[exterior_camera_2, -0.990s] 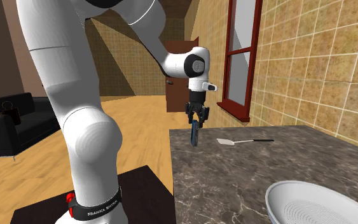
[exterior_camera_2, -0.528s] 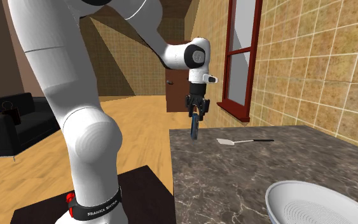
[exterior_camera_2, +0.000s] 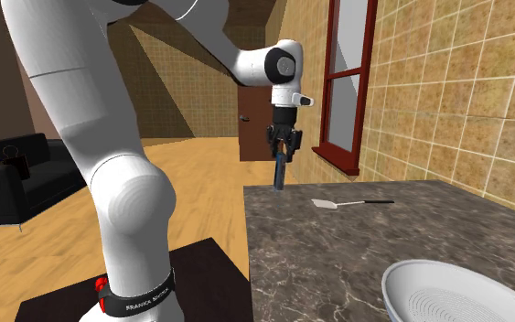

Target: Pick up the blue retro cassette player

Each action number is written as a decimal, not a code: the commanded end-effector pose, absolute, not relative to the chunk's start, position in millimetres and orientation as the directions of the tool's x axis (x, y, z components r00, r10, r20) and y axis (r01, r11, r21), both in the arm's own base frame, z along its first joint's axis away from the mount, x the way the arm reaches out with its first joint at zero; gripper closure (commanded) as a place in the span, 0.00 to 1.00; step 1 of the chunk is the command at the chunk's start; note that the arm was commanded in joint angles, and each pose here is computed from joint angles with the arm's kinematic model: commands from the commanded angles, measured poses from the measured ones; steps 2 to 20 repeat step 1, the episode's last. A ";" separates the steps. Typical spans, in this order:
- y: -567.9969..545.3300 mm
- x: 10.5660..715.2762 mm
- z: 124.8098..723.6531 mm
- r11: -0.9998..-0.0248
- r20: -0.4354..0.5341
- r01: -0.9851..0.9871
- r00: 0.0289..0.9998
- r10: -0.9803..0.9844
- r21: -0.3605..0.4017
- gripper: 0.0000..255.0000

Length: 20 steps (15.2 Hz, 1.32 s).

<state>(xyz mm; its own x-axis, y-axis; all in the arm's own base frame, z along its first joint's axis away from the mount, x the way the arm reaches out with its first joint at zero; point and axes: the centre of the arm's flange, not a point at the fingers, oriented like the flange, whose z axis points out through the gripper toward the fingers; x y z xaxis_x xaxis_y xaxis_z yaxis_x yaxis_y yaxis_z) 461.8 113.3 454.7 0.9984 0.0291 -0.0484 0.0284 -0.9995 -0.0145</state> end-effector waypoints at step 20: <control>113.5 462.0 458.9 -0.999 -0.049 0.028 0.998 0.029 -0.014 1.00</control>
